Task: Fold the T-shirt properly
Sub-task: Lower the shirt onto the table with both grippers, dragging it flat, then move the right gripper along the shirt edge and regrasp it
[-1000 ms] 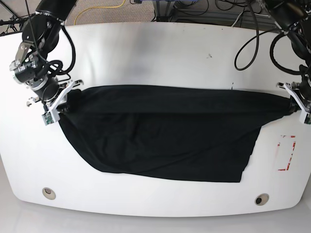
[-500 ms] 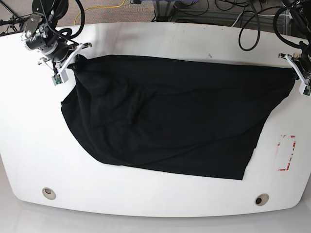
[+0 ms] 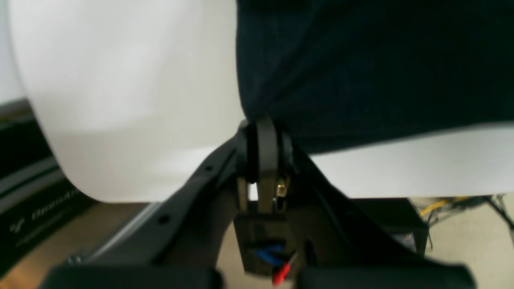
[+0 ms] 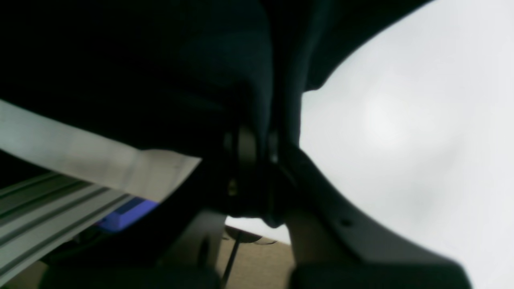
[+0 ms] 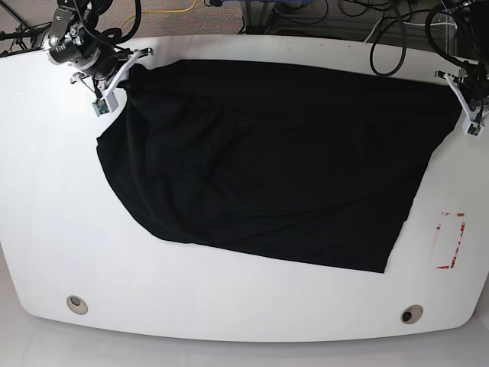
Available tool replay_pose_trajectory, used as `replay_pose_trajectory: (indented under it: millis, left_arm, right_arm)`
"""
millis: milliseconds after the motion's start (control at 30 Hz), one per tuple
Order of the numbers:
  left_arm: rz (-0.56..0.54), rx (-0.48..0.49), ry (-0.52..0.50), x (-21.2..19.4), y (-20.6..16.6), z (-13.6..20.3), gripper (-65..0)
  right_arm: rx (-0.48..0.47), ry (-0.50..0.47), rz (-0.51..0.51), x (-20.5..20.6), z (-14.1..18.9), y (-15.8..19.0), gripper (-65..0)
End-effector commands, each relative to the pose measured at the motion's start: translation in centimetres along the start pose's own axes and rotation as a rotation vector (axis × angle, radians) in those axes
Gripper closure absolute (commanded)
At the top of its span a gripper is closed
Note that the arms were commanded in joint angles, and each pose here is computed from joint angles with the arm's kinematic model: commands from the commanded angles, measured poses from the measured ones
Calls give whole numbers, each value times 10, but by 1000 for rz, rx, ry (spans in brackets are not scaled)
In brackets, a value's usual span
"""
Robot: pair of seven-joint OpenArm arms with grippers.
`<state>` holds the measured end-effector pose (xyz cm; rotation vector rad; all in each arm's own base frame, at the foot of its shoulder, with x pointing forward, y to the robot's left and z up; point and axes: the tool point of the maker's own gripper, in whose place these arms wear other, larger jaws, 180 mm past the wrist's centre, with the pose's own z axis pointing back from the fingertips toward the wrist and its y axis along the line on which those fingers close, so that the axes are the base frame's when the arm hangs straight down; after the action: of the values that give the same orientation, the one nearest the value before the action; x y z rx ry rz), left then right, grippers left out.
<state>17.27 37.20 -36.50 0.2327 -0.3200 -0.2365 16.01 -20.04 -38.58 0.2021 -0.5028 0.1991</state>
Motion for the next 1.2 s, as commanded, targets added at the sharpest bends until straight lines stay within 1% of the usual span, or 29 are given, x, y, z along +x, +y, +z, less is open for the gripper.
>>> replay_pose_trajectory:
  millis: [0, 367, 433, 467, 533, 567, 633, 667, 733, 767, 800, 833, 867, 933, 967, 1067, 1100, 1167]
  left_arm:
    - [-9, 36, 24, -5, 13, 3, 0]
    - [-10, 38, 8, -5, 13, 3, 0]
    - [-12, 35, 17, -9, 12, 3, 0]
    - [-13, 35, 19, -9, 12, 3, 0]
    - [-13, 34, 20, -10, 11, 3, 0]
    - [-13, 34, 20, -10, 11, 3, 0]
    - [-13, 34, 20, -10, 11, 3, 0]
    - [-13, 33, 22, -11, 11, 2, 0]
    - [-13, 33, 22, -11, 11, 2, 0]
    - [-12, 32, 21, -11, 10, 2, 0]
    - [-12, 32, 21, -11, 10, 2, 0]
    - [-13, 31, 22, -11, 10, 2, 0]
    - [-16, 29, 25, -11, 9, 2, 0]
    - [-17, 28, 27, -11, 8, 2, -3]
    - [-17, 28, 27, -11, 8, 2, -15]
    - [-13, 31, 26, -12, 10, 2, -93]
    - [-12, 32, 26, -12, 10, 2, -126]
    - [-11, 31, 21, -10, 10, 2, -160]
  right_arm:
    - [-17, -10, 11, 3, 5, -4, 0]
    - [-12, 14, 5, -6, 5, -2, 0]
    - [-12, 18, 5, -7, 5, -2, -5]
    - [-12, 27, 5, -9, 5, -2, -17]
    - [-12, 47, 5, -13, 5, -2, -71]
    - [-12, 52, 5, -13, 5, -2, -109]
    - [-12, 59, 2, -15, 5, -2, -205]
    - [-9, 56, 1, -14, 5, -1, -270]
    - [-4, 51, -7, -14, 5, 1, -358]
    - [-2, 46, -13, -13, 5, 3, -433]
    - [-1, 45, -10, -13, 5, 4, -455]
    - [3, 42, -13, -13, 5, 5, -506]
    - [4, 39, -13, -13, 5, 5, -531]
    - [5, 23, -25, -10, 7, 3, -547]
    - [8, 8, -36, -8, 8, 2, -545]
    - [31, -64, -92, 2, 16, -3, -544]
    - [39, -103, -118, 9, 20, -6, -544]
    - [45, -164, -142, 22, 26, -11, -544]
